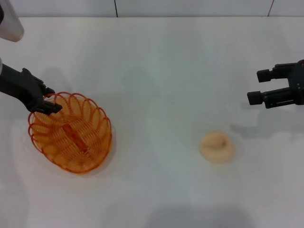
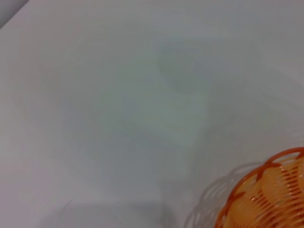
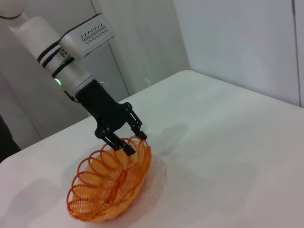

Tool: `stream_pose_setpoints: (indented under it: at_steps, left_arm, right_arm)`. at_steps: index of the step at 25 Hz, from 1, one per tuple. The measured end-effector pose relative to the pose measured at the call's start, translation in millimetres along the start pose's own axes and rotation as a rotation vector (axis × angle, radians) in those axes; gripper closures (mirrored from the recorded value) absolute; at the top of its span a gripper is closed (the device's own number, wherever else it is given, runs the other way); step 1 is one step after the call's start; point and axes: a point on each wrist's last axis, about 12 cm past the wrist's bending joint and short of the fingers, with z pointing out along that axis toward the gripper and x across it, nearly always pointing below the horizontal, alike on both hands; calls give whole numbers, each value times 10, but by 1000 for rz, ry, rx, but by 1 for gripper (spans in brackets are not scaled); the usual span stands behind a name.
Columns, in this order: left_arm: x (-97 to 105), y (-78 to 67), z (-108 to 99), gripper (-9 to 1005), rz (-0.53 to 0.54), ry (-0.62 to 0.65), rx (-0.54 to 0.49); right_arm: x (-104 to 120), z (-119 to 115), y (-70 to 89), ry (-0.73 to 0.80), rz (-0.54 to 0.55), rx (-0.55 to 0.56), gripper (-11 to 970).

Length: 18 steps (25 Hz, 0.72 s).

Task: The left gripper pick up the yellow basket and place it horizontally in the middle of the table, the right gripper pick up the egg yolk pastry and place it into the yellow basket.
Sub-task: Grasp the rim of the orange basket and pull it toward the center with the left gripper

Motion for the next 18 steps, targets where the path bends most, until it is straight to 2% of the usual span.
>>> stream_pose_setpoints:
  at_steps: [18]
  left_arm:
    - [-11, 0, -11, 578, -20, 3, 8]
  right_arm:
    - [-4, -1, 2, 0, 8, -1, 119]
